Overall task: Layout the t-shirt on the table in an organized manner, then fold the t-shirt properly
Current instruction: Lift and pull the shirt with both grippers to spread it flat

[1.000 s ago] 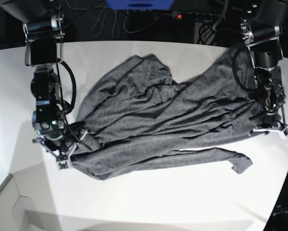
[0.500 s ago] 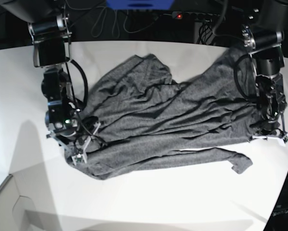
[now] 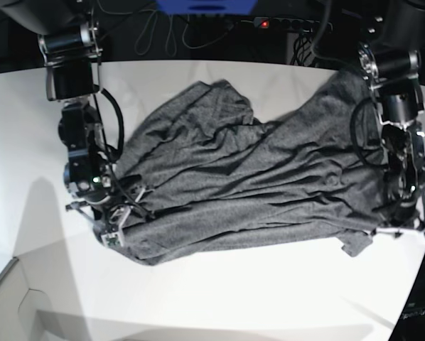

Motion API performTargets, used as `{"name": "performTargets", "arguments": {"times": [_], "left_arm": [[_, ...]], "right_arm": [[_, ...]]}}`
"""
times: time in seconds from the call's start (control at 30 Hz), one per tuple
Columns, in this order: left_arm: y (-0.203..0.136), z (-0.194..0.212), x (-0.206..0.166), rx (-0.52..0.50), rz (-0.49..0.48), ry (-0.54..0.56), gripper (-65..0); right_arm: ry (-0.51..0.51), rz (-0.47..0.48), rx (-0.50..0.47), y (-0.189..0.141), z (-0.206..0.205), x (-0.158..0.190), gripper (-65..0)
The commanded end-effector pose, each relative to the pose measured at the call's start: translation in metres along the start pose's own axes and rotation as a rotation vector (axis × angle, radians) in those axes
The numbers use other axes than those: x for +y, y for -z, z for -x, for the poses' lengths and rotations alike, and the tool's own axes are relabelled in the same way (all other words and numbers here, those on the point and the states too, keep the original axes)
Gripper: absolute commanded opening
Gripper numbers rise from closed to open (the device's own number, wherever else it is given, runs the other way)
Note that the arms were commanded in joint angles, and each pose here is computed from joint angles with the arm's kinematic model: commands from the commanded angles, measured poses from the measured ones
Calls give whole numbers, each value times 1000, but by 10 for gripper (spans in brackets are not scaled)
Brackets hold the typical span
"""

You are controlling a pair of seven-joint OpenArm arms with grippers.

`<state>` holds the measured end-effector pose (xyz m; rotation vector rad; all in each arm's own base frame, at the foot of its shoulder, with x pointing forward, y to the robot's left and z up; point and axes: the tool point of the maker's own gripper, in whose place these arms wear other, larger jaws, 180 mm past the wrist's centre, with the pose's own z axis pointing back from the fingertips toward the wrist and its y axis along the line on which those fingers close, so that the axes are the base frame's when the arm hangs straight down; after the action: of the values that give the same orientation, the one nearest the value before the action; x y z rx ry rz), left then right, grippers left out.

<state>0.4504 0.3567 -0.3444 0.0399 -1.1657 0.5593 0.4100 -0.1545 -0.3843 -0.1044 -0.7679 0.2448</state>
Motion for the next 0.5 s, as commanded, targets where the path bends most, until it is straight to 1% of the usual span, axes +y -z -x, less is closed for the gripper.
{"name": "performTargets", "arguments": {"times": [0.0, 0.1, 0.23, 0.37, 0.47], "left_arm": [[2, -34, -10, -79, 25, 6, -648], [5, -53, -21, -109, 46, 29, -648], [7, -80, -34, -156, 64, 22, -648], [8, -110, -46, -207, 82, 9, -648], [7, -133, -49, -249, 71, 53, -648]], "right_arm": [[-12, 24, -57, -3, -25, -13, -650], [-22, 54, -53, -1, -30, -31, -650], [-33, 120, -51, 0, -39, -70, -650], [31, 204, -91, -8, -58, -123, -650], [68, 246, -113, -12, -69, -152, -650]]}}
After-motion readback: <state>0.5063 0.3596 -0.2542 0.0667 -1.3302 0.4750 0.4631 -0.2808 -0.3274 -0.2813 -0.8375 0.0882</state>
